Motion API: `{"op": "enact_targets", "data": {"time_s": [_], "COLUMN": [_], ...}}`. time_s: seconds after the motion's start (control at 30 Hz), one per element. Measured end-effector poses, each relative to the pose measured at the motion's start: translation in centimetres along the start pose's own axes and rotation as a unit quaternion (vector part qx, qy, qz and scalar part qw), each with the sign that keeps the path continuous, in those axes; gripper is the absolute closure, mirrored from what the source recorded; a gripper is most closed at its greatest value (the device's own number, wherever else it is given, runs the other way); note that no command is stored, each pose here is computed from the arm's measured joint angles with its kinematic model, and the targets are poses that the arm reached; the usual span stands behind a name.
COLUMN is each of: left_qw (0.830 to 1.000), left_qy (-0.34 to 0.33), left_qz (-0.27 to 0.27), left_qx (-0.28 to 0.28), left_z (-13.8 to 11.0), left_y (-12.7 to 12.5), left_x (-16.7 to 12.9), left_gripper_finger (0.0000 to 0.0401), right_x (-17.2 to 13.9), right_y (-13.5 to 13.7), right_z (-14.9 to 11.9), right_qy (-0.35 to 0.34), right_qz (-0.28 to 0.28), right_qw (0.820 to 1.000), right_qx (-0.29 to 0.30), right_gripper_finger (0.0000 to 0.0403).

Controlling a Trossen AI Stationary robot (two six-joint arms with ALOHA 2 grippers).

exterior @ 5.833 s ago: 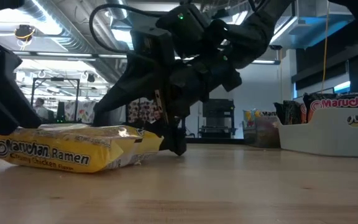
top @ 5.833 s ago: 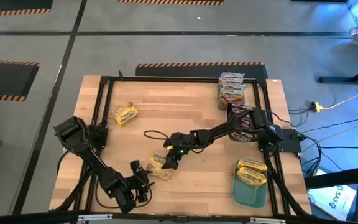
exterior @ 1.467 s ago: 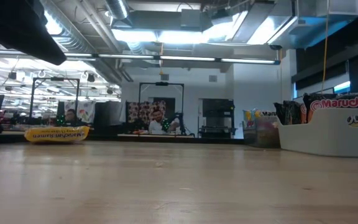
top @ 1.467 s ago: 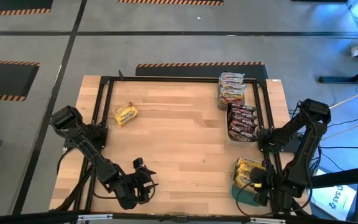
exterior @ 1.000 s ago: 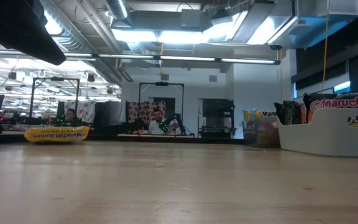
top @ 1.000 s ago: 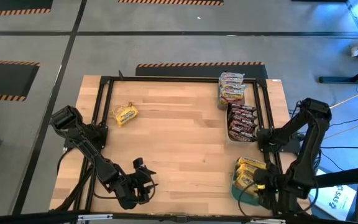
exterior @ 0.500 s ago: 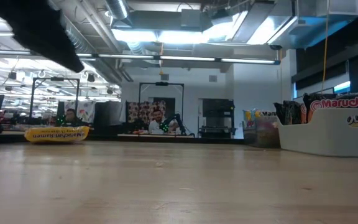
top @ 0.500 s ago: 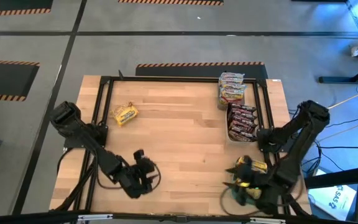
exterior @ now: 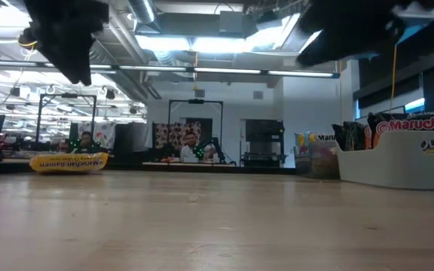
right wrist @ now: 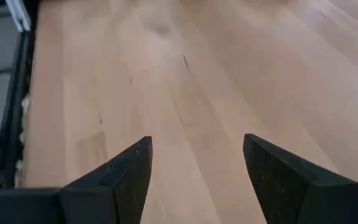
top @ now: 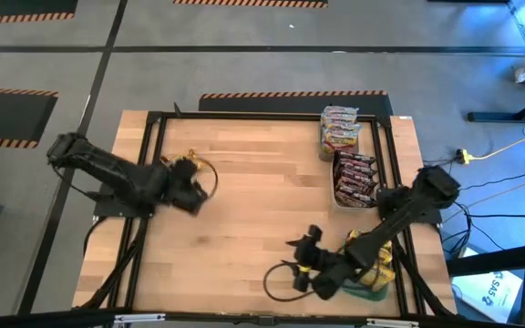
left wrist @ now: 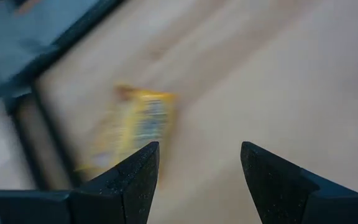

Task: Sort Maruchan noodles
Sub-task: Put the yellow noodle pack into the green bin

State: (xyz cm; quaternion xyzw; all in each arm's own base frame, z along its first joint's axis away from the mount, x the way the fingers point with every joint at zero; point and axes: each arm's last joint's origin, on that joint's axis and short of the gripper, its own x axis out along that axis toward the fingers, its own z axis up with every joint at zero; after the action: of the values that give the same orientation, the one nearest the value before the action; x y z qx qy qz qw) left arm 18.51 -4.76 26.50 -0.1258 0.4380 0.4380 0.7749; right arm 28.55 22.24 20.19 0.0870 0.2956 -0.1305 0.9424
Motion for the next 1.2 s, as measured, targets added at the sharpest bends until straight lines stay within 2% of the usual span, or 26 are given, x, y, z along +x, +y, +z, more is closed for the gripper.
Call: {"op": "enact_targets", "data": {"time_s": [0.17,0.33,0.53,0.67,0.93,1.2], "left_qw": [0.995,0.981,0.972,0.961,0.943,0.930], "left_qy": [0.065,0.142,0.178,0.222,0.298,0.359], "left_qz": [0.075,0.134,0.151,0.166,0.148,0.076], "left_qx": [-0.007,0.011,0.011,0.008,0.019,-0.003], "left_z": [1.7,1.7,1.6,1.5,0.8,-0.3], "left_y": [3.1,5.6,7.5,8.2,7.5,5.1], "left_x": [2.8,7.0,11.6,13.5,15.3,14.6], "left_gripper_finger": [0.0179,0.0179,0.0179,0.0179,0.0179,0.0179], "right_x": [3.8,6.2,6.9,7.0,7.0,7.0], "right_y": [0.5,1.0,1.1,1.1,1.1,1.2], "right_z": [-0.6,-1.2,-1.9,-2.0,-2.0,-2.0], "right_qy": [-0.012,0.000,0.018,0.018,0.018,0.018], "right_qz": [0.016,0.068,0.079,0.079,0.081,0.082], "right_qw": [1.000,0.998,0.997,0.997,0.997,0.996], "right_qx": [-0.002,0.012,0.007,0.008,0.000,-0.004], "right_gripper_finger": [0.0166,0.0166,0.0166,0.0166,0.0166,0.0166]}}
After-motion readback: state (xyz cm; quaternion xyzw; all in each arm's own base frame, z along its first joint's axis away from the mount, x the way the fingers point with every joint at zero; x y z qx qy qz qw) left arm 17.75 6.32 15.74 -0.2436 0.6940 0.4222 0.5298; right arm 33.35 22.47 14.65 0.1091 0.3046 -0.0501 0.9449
